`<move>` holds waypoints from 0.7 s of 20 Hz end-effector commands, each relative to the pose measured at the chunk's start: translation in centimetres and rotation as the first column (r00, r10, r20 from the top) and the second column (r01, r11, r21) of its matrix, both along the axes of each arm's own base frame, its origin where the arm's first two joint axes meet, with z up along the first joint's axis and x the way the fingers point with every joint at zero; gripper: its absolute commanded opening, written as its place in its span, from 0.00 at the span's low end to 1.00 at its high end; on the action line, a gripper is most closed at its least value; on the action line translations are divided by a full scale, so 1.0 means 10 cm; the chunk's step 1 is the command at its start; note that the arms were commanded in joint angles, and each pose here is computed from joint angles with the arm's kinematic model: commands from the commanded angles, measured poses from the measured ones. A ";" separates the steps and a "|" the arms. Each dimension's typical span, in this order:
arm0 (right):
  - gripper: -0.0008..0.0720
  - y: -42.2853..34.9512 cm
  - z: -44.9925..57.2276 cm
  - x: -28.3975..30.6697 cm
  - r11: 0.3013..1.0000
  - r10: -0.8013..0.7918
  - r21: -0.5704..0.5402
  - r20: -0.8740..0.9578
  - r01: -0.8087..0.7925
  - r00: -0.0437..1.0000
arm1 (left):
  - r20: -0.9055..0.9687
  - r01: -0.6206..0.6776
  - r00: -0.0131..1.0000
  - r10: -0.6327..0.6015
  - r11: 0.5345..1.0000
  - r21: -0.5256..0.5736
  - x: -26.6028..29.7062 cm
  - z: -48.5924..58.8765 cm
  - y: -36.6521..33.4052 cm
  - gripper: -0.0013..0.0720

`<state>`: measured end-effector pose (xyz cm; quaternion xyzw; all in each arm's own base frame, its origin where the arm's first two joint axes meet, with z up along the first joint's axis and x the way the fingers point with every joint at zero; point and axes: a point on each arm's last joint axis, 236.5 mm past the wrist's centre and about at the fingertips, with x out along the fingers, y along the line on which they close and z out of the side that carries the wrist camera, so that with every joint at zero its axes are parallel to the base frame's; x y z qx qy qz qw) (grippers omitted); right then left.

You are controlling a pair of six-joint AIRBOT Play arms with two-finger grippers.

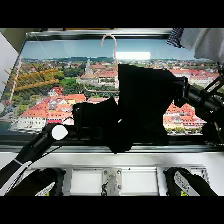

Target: Fold the clothes and pants, and hang the long-sleeved shirts on hangers.

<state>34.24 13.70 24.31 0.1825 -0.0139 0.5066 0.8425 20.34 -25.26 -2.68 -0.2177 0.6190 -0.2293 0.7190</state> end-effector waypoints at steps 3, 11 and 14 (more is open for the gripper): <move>0.03 -0.01 0.00 0.01 1.000 -0.003 0.007 -0.013 0.003 1.000 | -0.051 -0.081 0.996 0.077 0.994 -0.071 0.05 -0.11 -0.33 0.96; 0.03 0.02 -0.06 0.00 1.000 0.010 -0.009 -0.042 -0.011 0.999 | 0.002 -0.148 0.989 0.149 0.986 -0.078 0.28 -0.19 -0.36 0.22; 0.03 0.02 -0.06 0.00 1.000 0.010 -0.009 -0.042 -0.011 0.999 | 0.026 -0.153 0.987 0.156 0.985 -0.080 0.34 -0.18 -0.34 0.04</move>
